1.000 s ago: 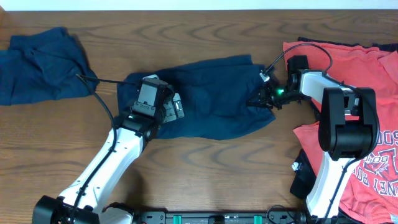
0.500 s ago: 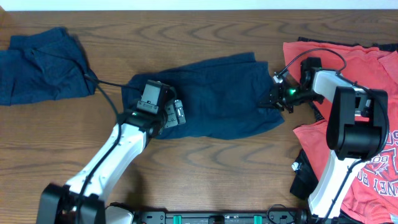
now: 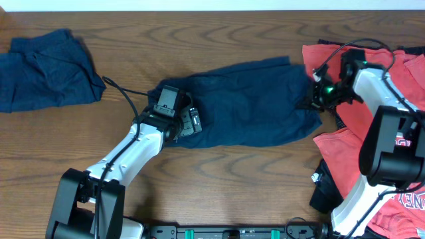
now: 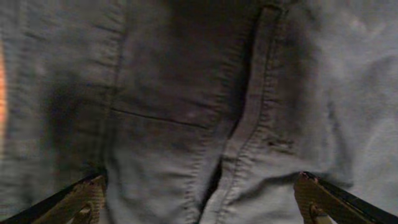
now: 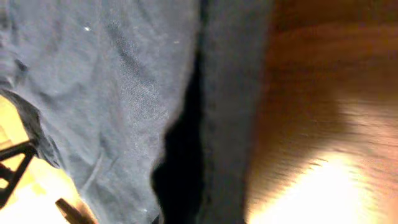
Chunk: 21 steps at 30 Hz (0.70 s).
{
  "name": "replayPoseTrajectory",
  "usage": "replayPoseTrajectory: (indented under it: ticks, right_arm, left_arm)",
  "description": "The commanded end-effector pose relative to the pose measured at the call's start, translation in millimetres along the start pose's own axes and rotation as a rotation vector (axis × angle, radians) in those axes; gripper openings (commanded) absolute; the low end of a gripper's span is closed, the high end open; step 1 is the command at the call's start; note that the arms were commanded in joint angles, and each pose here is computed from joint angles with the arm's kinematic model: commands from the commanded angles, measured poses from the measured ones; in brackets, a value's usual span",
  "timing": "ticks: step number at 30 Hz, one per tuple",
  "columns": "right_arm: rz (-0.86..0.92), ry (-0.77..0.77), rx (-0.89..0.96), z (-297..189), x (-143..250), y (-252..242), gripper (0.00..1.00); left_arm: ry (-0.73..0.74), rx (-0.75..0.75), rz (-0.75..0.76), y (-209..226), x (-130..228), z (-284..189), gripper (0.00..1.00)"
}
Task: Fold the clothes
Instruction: 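Lift the right end with the right gripper toward the far right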
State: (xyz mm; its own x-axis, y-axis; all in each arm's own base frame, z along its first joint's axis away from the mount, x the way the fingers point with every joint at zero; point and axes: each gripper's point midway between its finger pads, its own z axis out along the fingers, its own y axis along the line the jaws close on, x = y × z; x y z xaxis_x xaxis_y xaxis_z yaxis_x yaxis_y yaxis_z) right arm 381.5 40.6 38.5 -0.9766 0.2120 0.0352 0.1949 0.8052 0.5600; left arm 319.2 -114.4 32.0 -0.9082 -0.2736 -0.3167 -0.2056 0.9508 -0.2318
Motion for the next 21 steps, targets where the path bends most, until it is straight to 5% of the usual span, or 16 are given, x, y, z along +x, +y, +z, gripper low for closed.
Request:
replayPoseTrajectory:
  ticks: [1,12,15,17,21]
  right_arm:
    - [0.008,-0.049,0.028,-21.3,-11.3,-5.5,0.01]
    - [0.009,-0.073,0.043,-50.3,-22.1,-4.9,0.01]
    - [-0.002,-0.082,0.043,-58.1,-26.4,1.6,0.01]
    - [-0.012,-0.081,0.043,-62.8,-27.2,6.9,0.01]
    - [-0.048,-0.078,0.044,-71.2,-28.8,20.0,0.01]
  left_arm:
    - [0.004,-0.006,-0.013,2.7,1.0,1.4,0.98]
    - [0.005,-0.006,-0.013,2.6,1.2,1.4,0.99]
    - [0.005,-0.005,-0.012,2.4,1.3,1.4,0.83]
    - [0.004,-0.005,-0.011,2.1,1.3,1.4,0.44]
    - [0.001,-0.009,-0.011,2.7,0.6,1.4,0.37]
